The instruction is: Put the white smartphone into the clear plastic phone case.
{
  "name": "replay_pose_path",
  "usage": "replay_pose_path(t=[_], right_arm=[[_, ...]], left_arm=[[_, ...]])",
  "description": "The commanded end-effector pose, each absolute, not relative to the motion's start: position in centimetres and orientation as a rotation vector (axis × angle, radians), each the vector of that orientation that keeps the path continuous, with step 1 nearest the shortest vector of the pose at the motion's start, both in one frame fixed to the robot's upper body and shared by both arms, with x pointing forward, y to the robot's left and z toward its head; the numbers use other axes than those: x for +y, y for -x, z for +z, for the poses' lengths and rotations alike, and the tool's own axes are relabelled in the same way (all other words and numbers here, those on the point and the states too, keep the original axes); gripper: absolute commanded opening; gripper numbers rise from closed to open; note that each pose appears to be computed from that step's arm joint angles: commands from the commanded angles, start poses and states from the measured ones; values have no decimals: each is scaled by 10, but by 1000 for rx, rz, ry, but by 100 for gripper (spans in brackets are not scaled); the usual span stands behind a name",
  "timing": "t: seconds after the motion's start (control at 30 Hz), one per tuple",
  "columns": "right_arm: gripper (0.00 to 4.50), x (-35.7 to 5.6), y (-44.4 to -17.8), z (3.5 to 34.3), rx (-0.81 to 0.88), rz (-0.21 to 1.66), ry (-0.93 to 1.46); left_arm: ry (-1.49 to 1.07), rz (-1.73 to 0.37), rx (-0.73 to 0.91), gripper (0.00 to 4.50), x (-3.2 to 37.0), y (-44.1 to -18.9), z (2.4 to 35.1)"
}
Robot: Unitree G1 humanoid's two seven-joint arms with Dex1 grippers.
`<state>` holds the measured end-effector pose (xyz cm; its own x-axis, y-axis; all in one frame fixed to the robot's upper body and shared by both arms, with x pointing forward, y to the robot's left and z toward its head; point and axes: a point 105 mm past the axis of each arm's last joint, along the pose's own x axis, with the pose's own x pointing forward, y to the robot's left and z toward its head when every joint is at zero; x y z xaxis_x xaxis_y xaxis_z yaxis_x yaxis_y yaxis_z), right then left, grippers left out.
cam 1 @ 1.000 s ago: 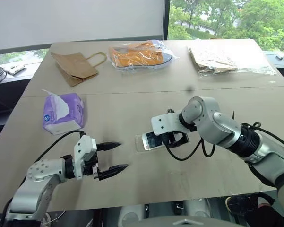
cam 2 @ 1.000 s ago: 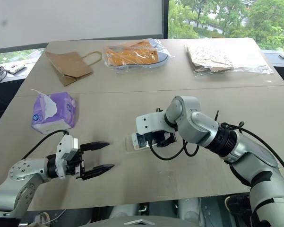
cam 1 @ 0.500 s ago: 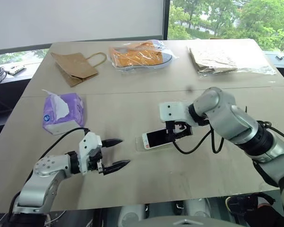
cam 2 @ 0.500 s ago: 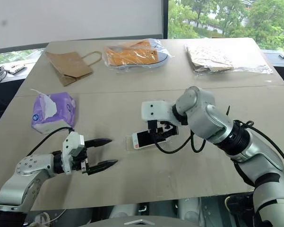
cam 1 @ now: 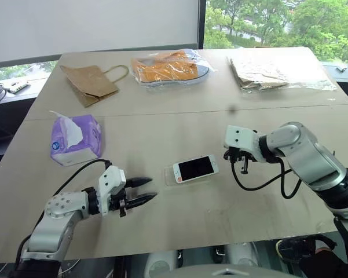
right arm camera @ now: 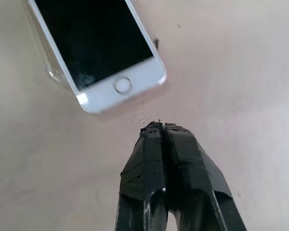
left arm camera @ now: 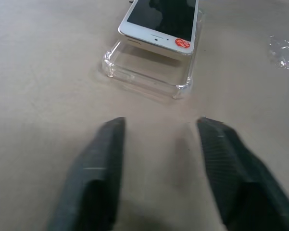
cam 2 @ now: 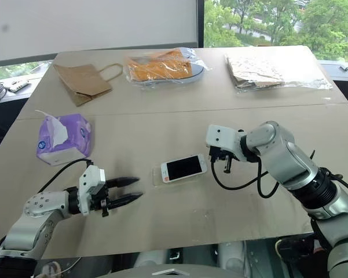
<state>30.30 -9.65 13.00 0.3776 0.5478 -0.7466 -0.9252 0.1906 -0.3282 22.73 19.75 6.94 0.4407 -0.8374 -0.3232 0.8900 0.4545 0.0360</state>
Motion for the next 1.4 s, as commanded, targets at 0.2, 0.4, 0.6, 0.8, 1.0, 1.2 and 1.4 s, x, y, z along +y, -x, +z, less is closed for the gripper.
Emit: replay_pose_path(t=[0.2, 0.4, 0.6, 0.8, 1.0, 1.2, 1.4], right_arm=[[0, -94, -301, 124, 491, 1118, 834], [0, -95, -295, 115, 507, 1155, 805], [0, -102, -291, 120, 494, 1162, 819], [0, -93, -278, 129, 429, 1242, 754], [0, -88, -274, 130, 404, 1279, 726], [0, -81, -283, 148, 305, 1259, 685], [0, -55, -319, 161, 217, 1152, 739]], left_arm=[[-226, -1088, 313, 46, 174, -235, 56], [-223, -1085, 311, 46, 164, -240, 49], [-220, -1079, 307, 46, 163, -243, 43], [-224, -1080, 315, 46, 167, -242, 34], [-218, -1087, 292, 46, 161, -246, 34], [-221, -1088, 285, 46, 159, -246, 41], [-229, -1076, 278, 46, 157, -251, 51]])
